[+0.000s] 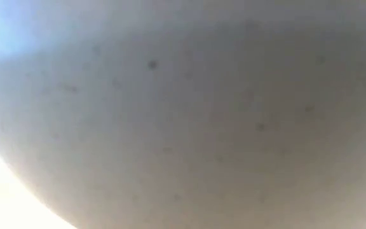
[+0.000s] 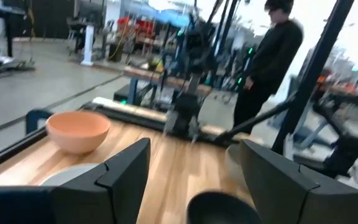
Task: Nest bowls inside each other
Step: Stack the top white bowl on top of the black bowl
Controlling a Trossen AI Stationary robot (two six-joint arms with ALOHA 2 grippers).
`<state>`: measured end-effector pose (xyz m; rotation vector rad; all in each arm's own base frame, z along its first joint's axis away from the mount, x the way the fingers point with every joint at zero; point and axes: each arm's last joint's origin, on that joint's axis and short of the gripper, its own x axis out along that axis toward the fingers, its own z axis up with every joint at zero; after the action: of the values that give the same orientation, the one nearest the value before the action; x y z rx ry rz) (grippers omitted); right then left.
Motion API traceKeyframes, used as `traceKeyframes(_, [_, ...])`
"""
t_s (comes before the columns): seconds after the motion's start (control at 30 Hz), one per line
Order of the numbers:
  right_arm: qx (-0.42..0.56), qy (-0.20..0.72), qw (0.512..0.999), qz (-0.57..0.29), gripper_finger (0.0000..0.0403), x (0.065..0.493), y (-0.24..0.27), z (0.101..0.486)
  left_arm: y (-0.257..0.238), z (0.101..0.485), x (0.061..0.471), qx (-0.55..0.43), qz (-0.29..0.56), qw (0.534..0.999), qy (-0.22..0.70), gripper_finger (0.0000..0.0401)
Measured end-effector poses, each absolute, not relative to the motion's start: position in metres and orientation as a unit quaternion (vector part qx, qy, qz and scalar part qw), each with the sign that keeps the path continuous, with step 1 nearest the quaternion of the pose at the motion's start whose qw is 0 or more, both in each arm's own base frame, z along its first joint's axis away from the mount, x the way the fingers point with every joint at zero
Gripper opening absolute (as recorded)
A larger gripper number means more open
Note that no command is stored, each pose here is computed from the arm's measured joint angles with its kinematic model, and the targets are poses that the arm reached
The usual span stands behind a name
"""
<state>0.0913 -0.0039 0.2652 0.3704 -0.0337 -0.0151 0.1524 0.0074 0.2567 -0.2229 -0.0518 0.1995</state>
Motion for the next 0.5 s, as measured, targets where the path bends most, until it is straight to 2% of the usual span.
traceKeyframes(0.27, [0.195, 0.0, 0.981, -0.009, 0.0119, 0.088, -0.004, 0.27, 0.008, 0.259, 0.153, -0.145, 0.114, 0.982, -0.047, 0.0235])
traceKeyframes(0.5, [0.215, 0.024, 0.976, -0.014, 0.0119, 0.088, -0.004, 0.265, 0.013, 0.248, 0.161, -0.186, 0.207, 0.96, -0.024, 0.0238])
